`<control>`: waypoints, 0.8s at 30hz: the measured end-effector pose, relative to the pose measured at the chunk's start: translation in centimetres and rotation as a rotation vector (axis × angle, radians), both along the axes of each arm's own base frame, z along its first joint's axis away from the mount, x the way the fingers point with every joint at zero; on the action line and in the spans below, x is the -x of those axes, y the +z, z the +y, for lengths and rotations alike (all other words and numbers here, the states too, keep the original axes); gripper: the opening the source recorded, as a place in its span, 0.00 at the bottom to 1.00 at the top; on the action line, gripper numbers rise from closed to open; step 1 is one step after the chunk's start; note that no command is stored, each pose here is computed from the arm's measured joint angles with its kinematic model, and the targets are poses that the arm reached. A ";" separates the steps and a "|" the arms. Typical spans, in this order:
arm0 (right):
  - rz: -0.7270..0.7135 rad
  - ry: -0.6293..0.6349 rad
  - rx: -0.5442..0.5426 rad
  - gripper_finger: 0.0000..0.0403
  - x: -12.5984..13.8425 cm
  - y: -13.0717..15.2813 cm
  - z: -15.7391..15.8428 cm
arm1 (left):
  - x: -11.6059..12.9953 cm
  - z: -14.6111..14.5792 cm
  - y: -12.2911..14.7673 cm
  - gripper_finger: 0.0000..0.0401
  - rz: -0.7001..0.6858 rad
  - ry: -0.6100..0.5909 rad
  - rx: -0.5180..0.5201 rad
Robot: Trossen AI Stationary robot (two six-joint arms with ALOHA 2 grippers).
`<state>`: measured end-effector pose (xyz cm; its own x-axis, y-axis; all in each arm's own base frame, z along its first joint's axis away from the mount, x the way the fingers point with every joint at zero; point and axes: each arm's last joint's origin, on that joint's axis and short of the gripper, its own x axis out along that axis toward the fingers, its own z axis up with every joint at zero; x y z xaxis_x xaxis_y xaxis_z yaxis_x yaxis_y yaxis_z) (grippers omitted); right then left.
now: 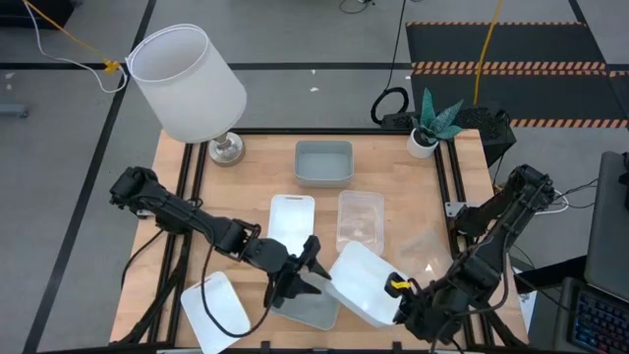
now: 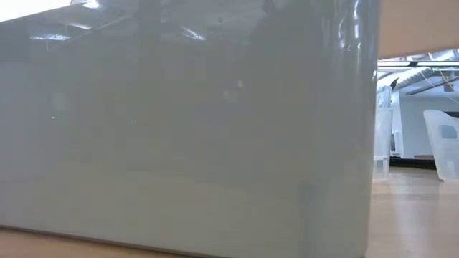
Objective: Stack baskets by color
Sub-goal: Stack the right white bin on top of the top white bin
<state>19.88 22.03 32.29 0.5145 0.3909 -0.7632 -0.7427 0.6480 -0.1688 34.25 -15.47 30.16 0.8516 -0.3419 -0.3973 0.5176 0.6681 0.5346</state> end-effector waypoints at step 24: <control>-0.042 0.055 0.095 0.00 -1.5 -0.2 -1.6 | -1.4 1.3 0.5 0.47 0.166 -0.130 -0.214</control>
